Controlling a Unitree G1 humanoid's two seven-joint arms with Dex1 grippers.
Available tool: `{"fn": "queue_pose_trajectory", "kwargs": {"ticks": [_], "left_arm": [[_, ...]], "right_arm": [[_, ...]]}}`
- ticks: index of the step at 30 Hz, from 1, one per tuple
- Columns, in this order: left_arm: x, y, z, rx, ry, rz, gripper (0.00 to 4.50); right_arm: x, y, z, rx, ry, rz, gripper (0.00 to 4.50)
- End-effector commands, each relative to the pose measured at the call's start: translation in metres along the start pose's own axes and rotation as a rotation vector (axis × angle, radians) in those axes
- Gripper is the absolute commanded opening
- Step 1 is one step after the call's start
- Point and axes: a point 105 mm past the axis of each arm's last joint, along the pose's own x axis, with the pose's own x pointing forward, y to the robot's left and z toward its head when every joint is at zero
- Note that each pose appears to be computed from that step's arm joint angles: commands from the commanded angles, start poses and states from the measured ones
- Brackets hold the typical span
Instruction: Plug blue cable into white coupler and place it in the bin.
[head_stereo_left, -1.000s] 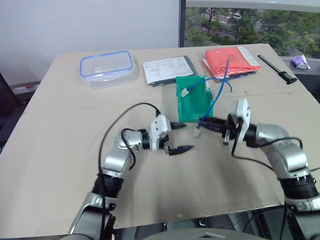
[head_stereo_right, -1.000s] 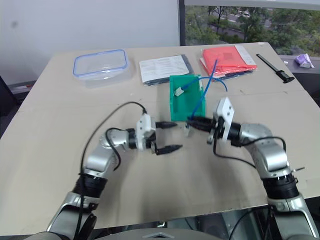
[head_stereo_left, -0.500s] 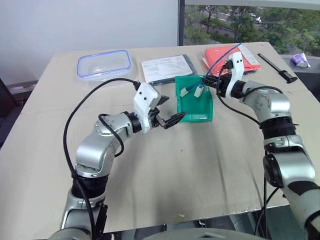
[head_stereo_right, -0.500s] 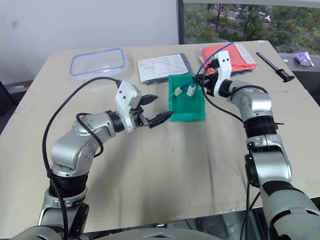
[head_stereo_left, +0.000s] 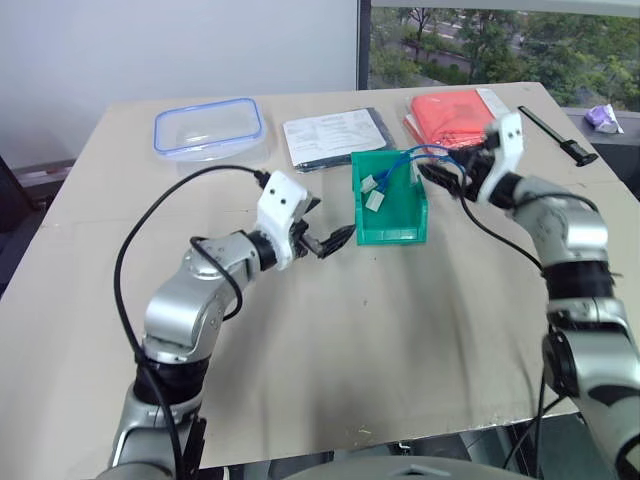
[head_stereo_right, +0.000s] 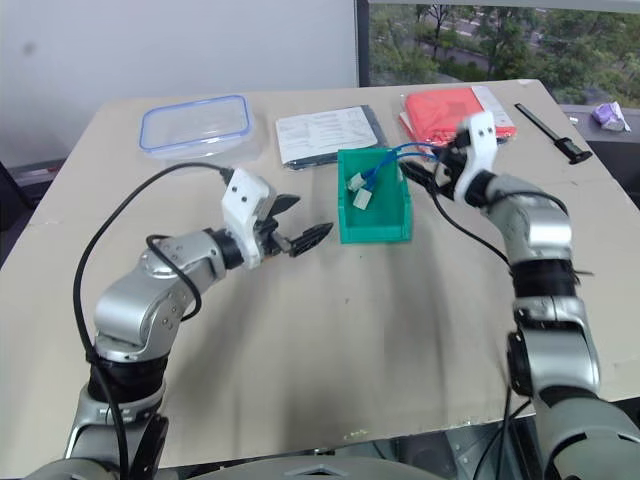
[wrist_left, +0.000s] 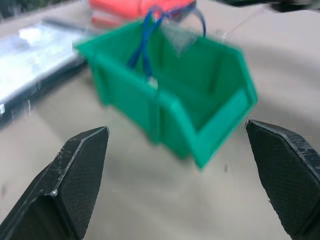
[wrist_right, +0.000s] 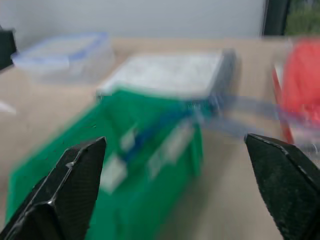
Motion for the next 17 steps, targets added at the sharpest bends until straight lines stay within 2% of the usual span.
{"fn": "queue_pose_trajectory", "kwargs": {"ticks": [1, 3, 5, 10, 14, 17], "left_arm": [[-0.015, -0.009, -0.025, 0.07, 0.03, 0.059, 4.5], [-0.026, -0.015, -0.05, 0.055, 0.086, 0.083, 4.5], [-0.035, -0.026, -0.061, 0.028, 0.066, 0.063, 4.5], [-0.056, -0.039, -0.096, -0.06, 0.086, 0.074, 4.5], [-0.066, -0.05, -0.108, -0.045, 0.094, 0.053, 4.5], [-0.07, -0.055, -0.114, -0.066, 0.102, 0.045, 4.5]], "right_arm": [[-0.048, 0.025, 0.004, -0.117, -0.116, 0.111, 4.49], [-0.075, 0.035, -0.019, -0.169, -0.085, 0.155, 4.49], [-0.099, 0.042, -0.046, -0.223, -0.015, 0.22, 4.49], [-0.137, 0.035, -0.09, -0.123, 0.083, 0.172, 4.49], [-0.152, 0.032, -0.111, -0.097, 0.128, 0.141, 4.49], [-0.155, 0.028, -0.115, -0.087, 0.131, 0.118, 4.49]]}}
